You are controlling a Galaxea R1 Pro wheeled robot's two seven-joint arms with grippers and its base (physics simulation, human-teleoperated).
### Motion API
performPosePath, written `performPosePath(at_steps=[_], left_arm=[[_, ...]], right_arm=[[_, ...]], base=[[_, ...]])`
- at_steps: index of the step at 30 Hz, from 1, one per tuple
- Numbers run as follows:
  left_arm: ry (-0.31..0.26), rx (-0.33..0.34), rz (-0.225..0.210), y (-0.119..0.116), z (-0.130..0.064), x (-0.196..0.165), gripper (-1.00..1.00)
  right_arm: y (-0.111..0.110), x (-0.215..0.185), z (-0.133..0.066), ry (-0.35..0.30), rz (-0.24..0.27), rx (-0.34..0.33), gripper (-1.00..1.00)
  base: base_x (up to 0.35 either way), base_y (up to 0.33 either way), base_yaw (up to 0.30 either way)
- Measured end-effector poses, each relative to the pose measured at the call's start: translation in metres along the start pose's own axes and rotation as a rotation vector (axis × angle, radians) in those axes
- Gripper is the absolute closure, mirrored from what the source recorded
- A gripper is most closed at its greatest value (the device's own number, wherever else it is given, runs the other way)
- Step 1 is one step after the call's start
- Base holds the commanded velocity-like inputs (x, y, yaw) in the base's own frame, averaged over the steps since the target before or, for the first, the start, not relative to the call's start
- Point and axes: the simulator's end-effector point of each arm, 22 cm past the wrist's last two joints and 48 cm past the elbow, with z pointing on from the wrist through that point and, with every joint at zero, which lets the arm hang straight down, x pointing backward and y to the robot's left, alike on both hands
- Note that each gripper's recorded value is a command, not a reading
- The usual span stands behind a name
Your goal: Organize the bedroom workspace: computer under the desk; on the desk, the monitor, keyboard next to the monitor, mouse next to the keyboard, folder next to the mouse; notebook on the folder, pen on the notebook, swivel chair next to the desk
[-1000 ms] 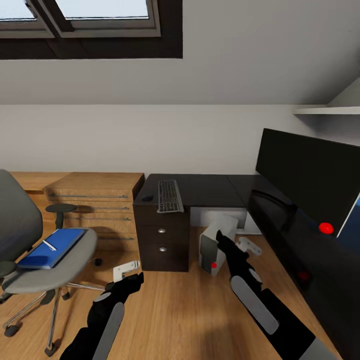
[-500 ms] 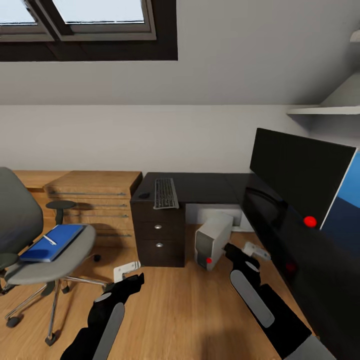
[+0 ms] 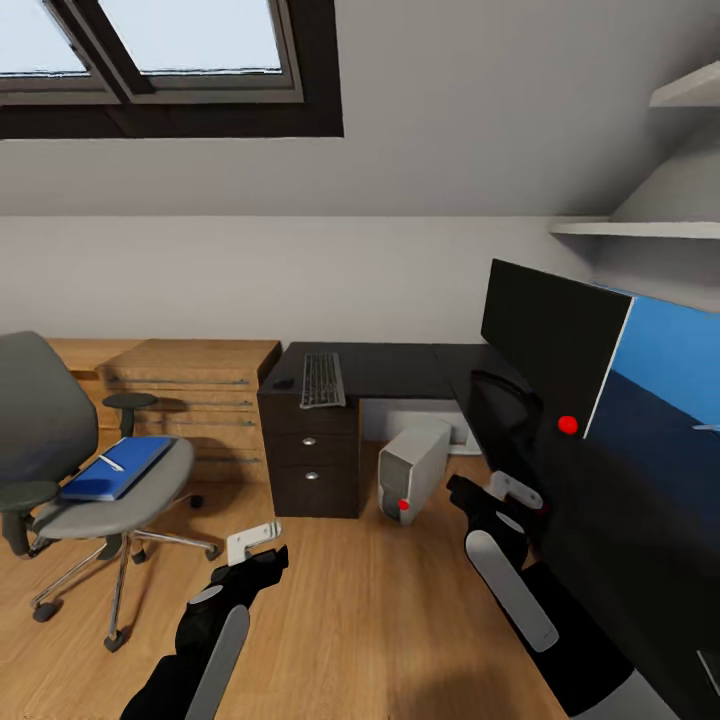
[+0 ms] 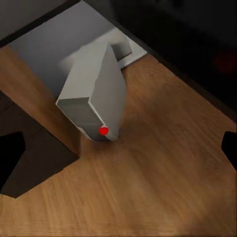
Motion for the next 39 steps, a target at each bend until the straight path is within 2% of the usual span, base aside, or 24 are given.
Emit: performPosePath(at_steps=[4, 19, 32, 39], left_arm=[[0.001, 0.0, 0.0, -0.001, -0.004, -0.006, -1.0], [0.001, -0.001, 0.0, -0.006, -0.017, -0.027, -1.0], [-0.004, -0.009, 0.002, -0.004, -0.018, -0.028, -1.0], [-0.005, -0.009, 0.003, -0.003, -0.017, -0.028, -1.0]], right_arm=[[0.012, 0.001, -0.007, 0.005, -0.028, -0.023, -1.0], [0.021, -0.016, -0.016, 0.009, -0.039, -0.022, -1.0], [0.014, -0.018, -0.012, 0.004, -0.054, -0.011, -1.0], [-0.015, 0.0, 0.007, 0.04, -0.105, 0.056, -1.0]], base=[[-0.316, -0.088, 0.0], [-0.309, -0.119, 0.0], [-0.118, -0.306, 0.0], [-0.014, -0.341, 0.0]])
